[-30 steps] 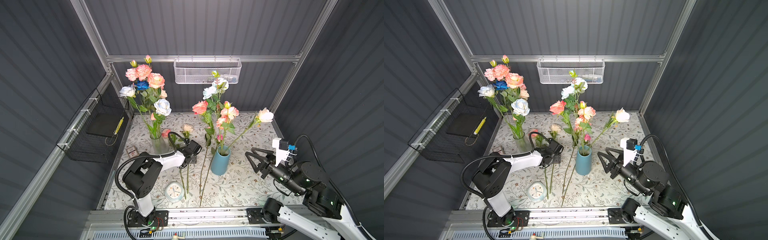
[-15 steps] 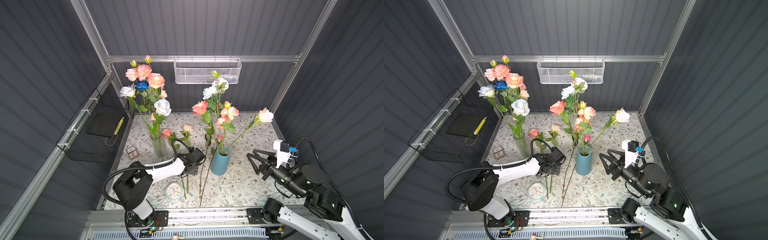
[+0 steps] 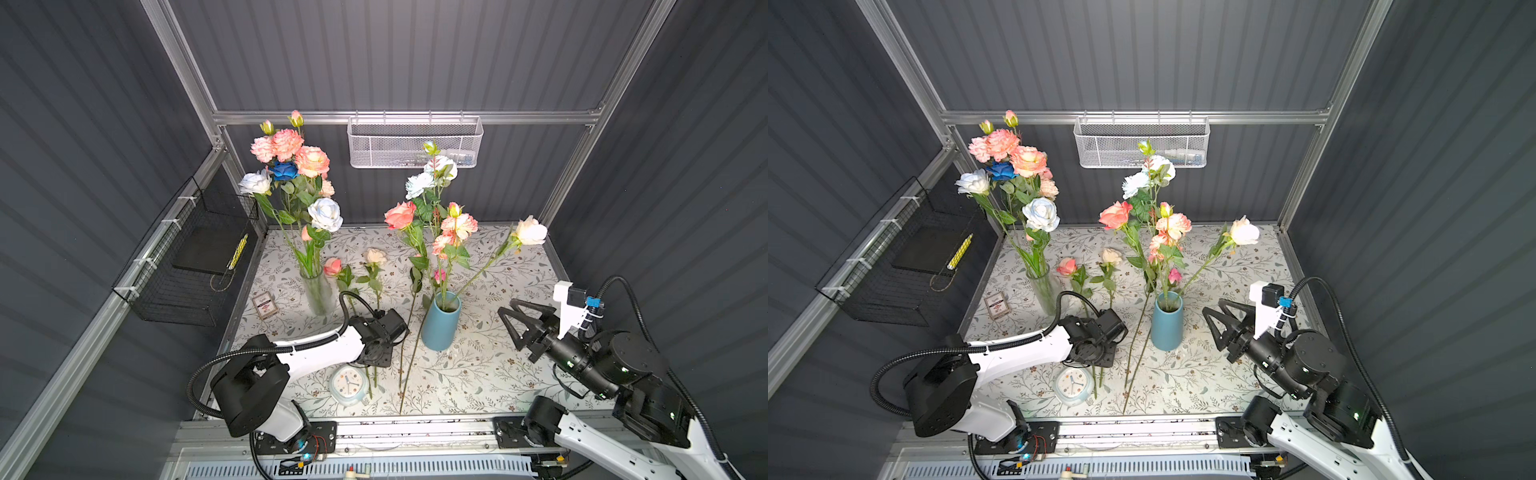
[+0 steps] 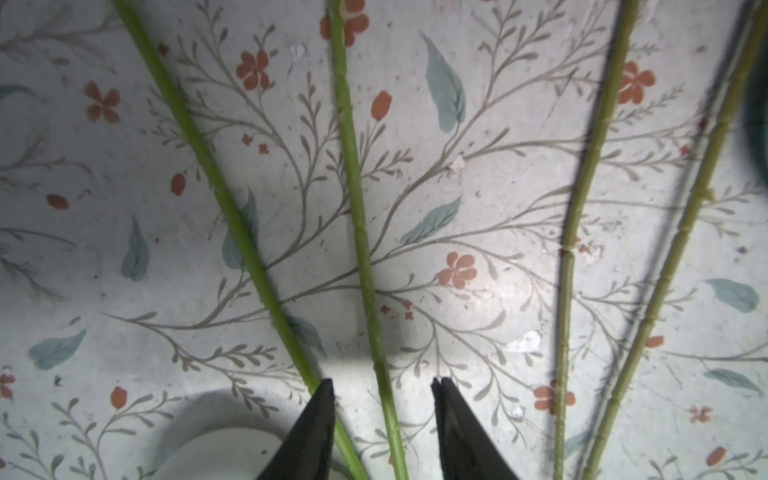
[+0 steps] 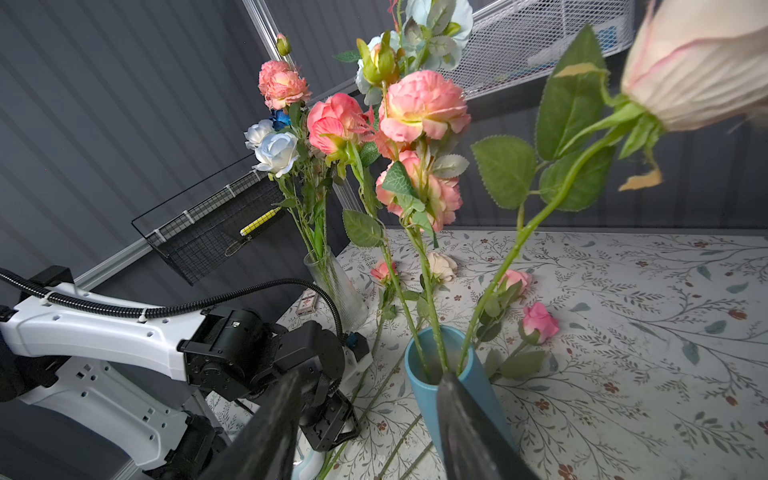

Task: Arrange the flowers into the vase
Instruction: 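Grasp the white rose stem lying on the table with the left gripper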

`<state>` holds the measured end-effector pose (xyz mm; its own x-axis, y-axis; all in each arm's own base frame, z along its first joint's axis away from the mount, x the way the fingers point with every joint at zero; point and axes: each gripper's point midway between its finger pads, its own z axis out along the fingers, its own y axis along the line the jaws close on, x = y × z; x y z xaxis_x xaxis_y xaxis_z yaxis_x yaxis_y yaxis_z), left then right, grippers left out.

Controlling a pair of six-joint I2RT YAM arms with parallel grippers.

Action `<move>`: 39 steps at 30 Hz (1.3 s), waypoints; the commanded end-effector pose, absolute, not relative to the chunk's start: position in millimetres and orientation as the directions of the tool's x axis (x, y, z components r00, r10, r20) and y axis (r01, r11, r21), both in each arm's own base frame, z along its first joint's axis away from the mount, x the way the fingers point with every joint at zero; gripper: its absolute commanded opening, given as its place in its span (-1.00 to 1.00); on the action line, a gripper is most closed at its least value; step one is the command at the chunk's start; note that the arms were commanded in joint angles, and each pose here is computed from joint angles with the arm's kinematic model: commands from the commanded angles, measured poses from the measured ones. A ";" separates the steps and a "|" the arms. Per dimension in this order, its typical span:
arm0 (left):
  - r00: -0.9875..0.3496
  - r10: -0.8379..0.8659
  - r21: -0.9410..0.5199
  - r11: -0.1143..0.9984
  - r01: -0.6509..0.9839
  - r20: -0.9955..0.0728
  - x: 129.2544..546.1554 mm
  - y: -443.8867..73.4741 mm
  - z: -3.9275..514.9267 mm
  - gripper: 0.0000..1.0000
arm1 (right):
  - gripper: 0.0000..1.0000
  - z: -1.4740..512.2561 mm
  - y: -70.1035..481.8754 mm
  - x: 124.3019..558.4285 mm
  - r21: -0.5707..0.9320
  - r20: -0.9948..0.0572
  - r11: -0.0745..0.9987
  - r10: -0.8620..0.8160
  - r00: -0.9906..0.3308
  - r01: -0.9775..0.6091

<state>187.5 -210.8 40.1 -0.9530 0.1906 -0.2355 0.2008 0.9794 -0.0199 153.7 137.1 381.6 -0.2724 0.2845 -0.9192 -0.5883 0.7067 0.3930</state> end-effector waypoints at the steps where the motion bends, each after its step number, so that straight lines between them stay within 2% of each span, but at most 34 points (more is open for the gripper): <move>1: -0.970 0.175 -0.035 0.982 0.184 -0.167 170.8 -205.2 35.2 -0.20 | 0.10 375.2 134.4 153.7 0.376 -0.926 0.722 0.266 -0.270 -0.580; 14: -0.979 0.188 -0.021 0.982 0.190 -0.081 154.4 -205.7 12.0 -0.41 | 0.10 373.8 130.7 154.1 0.367 -0.929 0.734 0.262 -0.261 -0.571; 23: -0.974 0.191 -0.021 0.981 0.195 -0.123 157.7 -208.6 15.6 -0.88 | 0.10 371.8 131.2 156.5 0.365 -0.930 0.742 0.257 -0.263 -0.563; 25: -0.972 0.180 -0.017 0.983 0.185 -0.151 160.8 -205.9 22.7 -1.00 | 0.10 372.3 131.2 157.1 0.365 -0.929 0.743 0.258 -0.264 -0.560; 29: -0.962 0.144 -0.022 0.988 0.153 -0.230 168.7 -199.7 43.8 -1.00 | 0.10 373.8 132.2 157.5 0.368 -0.929 0.741 0.261 -0.264 -0.562; 39: -0.822 -0.032 -0.206 0.973 0.105 -0.568 196.0 -187.9 146.3 -1.00 | 0.10 380.4 139.9 162.5 0.373 -0.927 0.733 0.267 -0.264 -0.569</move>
